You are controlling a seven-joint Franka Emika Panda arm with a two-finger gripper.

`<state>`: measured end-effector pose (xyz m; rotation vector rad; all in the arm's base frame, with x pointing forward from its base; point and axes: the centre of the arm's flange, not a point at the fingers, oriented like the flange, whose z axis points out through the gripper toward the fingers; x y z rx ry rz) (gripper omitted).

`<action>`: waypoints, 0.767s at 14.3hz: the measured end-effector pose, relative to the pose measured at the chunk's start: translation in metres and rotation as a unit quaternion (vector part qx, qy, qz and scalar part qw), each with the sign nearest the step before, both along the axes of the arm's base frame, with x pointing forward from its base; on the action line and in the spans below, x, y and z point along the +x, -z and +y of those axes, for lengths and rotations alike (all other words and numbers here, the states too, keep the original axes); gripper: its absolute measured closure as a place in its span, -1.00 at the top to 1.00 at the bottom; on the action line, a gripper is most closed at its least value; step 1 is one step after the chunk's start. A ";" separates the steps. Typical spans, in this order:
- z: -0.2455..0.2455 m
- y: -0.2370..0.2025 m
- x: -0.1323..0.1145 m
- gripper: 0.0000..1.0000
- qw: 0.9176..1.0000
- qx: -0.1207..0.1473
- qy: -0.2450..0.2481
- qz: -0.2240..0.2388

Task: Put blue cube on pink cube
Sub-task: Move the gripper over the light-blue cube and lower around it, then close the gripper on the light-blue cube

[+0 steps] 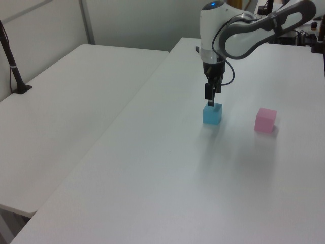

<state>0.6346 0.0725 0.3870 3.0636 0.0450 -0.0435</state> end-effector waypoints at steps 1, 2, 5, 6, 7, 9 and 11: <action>0.000 0.008 0.001 1.00 1.000 -0.002 0.000 0.005; -0.001 0.013 0.002 1.00 1.000 -0.004 0.000 0.008; -0.005 0.026 0.004 1.00 1.000 -0.006 0.001 0.001; -0.005 0.032 0.004 1.00 1.000 -0.005 0.000 -0.006; -0.005 0.038 0.003 1.00 1.000 -0.005 -0.001 -0.011; -0.004 0.052 -0.001 1.00 1.000 -0.004 -0.003 -0.011; -0.002 0.058 -0.004 1.00 1.000 -0.004 -0.005 -0.006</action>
